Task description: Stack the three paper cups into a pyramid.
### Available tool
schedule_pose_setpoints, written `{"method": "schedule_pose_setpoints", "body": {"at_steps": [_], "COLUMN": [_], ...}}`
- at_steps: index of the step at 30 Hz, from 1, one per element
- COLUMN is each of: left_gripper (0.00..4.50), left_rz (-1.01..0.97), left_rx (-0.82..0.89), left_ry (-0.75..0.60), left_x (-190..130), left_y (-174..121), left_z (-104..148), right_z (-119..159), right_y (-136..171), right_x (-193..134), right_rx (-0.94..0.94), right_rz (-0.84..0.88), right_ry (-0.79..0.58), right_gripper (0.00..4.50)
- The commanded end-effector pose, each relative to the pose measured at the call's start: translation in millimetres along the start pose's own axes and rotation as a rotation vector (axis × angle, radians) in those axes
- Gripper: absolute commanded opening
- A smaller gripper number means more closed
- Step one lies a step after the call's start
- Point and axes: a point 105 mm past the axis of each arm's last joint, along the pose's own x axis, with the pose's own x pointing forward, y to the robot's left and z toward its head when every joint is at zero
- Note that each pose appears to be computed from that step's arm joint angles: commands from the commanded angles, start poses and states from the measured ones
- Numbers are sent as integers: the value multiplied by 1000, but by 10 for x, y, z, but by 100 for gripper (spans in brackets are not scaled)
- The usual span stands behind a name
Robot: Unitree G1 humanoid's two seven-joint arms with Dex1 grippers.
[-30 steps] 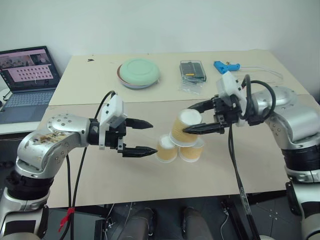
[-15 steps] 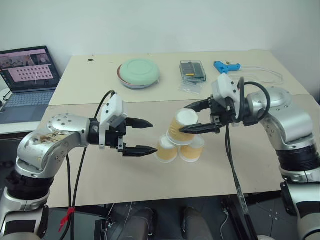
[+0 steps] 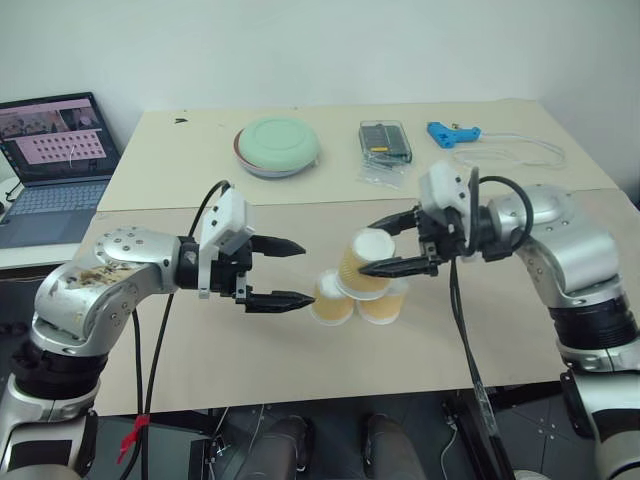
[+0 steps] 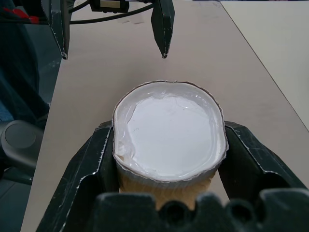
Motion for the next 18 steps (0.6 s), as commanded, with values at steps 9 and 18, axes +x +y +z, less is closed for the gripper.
{"method": "schedule_pose_setpoints", "body": {"at_steps": [9, 18], "left_gripper": [450, 450], "left_rz": [0, 1], "left_rx": [35, 32], "left_ry": [-24, -21], "left_x": [-16, -14], "left_y": [-17, 3], "left_z": [119, 106], "right_z": [231, 636], "right_y": [-29, 41], "right_x": [-70, -233], "right_rx": [-69, -110], "right_rz": [-21, -16], "right_ry": [-49, -132], "right_gripper": [443, 443]}}
